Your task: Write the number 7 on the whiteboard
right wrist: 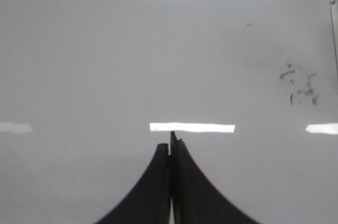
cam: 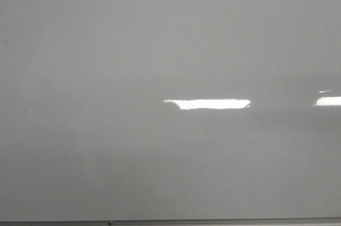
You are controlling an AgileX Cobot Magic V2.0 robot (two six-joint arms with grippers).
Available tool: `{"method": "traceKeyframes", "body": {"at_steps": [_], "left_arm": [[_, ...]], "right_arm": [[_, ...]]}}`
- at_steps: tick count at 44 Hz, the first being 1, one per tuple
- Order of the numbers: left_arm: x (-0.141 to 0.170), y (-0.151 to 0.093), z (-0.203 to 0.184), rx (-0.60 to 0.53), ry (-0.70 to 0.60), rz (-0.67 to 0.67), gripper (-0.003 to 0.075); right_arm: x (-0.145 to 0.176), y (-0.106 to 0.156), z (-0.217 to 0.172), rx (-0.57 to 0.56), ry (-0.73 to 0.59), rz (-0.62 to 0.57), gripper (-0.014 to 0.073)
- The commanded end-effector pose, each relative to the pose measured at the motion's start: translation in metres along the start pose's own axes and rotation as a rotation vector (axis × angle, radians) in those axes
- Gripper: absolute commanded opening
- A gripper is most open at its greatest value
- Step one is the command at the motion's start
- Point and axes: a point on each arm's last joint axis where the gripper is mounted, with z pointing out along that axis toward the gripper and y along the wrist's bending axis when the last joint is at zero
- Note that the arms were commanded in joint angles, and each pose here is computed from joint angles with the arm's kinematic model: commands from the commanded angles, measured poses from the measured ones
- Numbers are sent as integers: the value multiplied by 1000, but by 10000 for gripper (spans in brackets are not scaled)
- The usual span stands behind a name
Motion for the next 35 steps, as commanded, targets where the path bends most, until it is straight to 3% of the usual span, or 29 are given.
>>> {"method": "traceKeyframes", "body": {"at_steps": [1, 18, 35], "left_arm": [[-40, 0, -1, 1, -62, -25, -20], [-103, 0, 30, 21, 157, -24, -20], [-86, -1, 64, 24, 335, -25, -20]], "right_arm": [[-45, 2, -9, -3, -124, -17, -68], [-127, 4, 13, 12, 83, -16, -68], [-123, 4, 58, 19, 284, -17, -68]]}}
